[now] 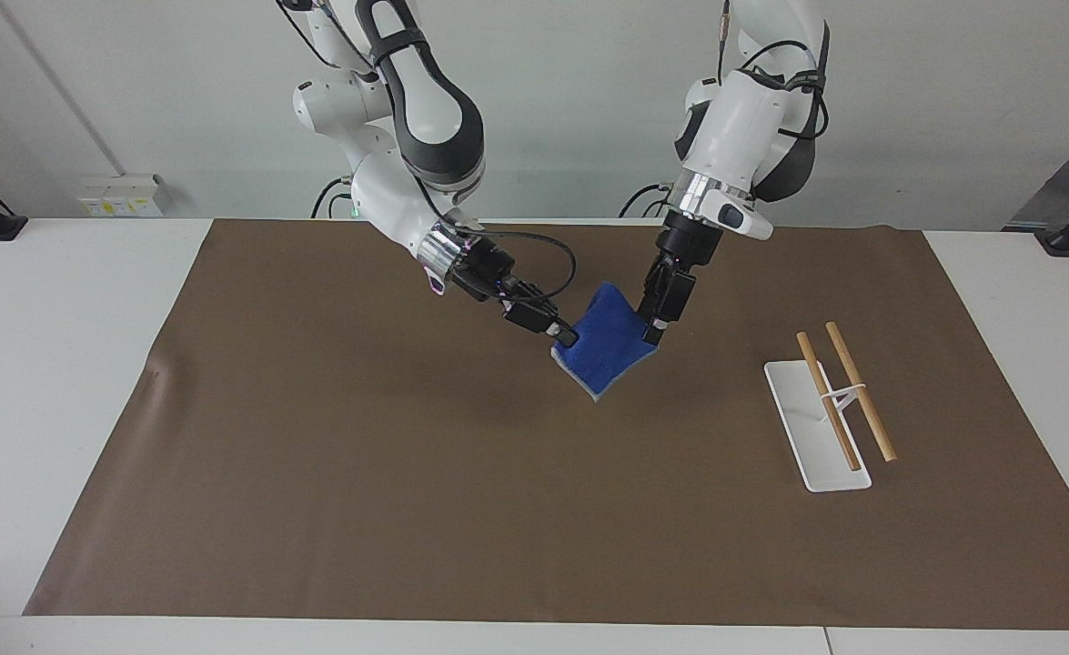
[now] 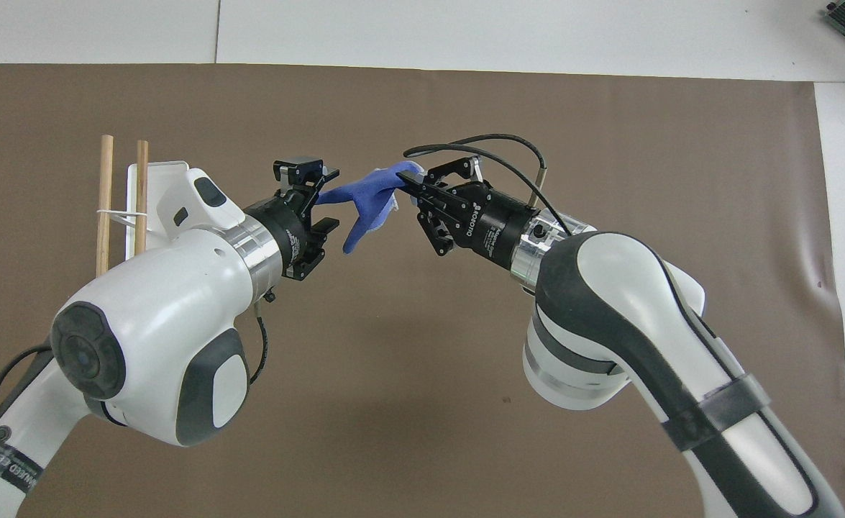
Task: Right arm passes towel to left arm to hang
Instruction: 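Move the left gripper open toward the towel held by the right gripper, then close the left gripper on the towel beside the right gripper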
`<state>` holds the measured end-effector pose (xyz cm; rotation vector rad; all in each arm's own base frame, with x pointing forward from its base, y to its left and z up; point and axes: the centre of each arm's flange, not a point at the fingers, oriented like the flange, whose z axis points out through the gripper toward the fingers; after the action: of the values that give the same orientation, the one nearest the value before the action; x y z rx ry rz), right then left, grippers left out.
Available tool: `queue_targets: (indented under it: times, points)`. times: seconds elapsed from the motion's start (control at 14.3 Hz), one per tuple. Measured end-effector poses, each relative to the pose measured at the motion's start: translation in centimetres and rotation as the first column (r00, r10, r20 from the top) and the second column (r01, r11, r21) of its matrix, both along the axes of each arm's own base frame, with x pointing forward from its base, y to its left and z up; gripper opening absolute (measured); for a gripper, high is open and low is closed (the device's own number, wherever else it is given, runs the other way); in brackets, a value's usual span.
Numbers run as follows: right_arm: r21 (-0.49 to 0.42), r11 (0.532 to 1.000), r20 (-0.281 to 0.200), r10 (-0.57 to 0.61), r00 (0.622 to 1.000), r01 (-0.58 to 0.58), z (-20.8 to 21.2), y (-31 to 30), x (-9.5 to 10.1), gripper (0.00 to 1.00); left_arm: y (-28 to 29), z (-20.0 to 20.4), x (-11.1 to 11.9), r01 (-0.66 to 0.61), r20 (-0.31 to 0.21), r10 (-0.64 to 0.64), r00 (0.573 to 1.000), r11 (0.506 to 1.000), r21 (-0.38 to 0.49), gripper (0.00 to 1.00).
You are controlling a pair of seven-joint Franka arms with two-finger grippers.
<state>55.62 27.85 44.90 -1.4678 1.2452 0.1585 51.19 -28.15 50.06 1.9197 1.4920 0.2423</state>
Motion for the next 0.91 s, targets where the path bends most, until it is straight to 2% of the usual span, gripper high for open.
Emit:
queue_targets:
  times: [0.07,0.14,0.28,0.35,0.42,0.63,0.77,0.91]
  points:
    - [-0.002,1.0,0.0,0.0,1.0,0.0,0.0,0.1,-0.1,0.05,-0.1,-0.1,0.0,0.001,0.001,-0.001,1.0,1.0,-0.001,0.61]
    - [-0.003,1.0,-0.001,0.004,1.0,-0.004,-0.1,0.4,-0.2,0.05,-0.3,0.0,-0.1,0.004,0.004,-0.004,1.0,1.0,-0.002,0.46]
    - [-0.005,1.0,-0.003,0.01,1.0,-0.01,-0.3,0.8,-0.4,0.05,-0.3,0.2,0.0,0.001,0.021,-0.001,1.0,1.0,-0.01,0.25]
    - [-0.005,1.0,-0.004,0.01,1.0,-0.011,-0.3,0.8,-0.4,0.05,-0.3,0.4,0.1,0.0,0.029,0.001,1.0,1.0,-0.013,0.1]
    - [-0.006,1.0,-0.004,0.011,1.0,-0.011,-0.3,0.8,-0.4,0.05,-0.3,0.7,0.3,0.004,0.04,-0.004,0.999,1.0,-0.014,0.02]
    - [-0.006,1.0,-0.004,0.01,1.0,-0.01,-0.3,0.8,-0.4,0.06,0.2,1.3,1.2,0.044,0.08,-0.045,0.996,0.999,0.015,0.02]
    - [-0.019,1.0,0.005,0.002,1.0,-0.002,-0.3,0.6,-0.4,0.23,1.0,1.8,2.2,0.065,0.109,-0.069,0.992,0.997,0.039,0.02]
    - [-0.082,0.997,0.066,0.002,0.998,0.003,-0.4,-0.1,-0.2,0.43,2.3,2.1,3.3,0.074,0.133,-0.082,0.988,0.995,0.064,0.02]
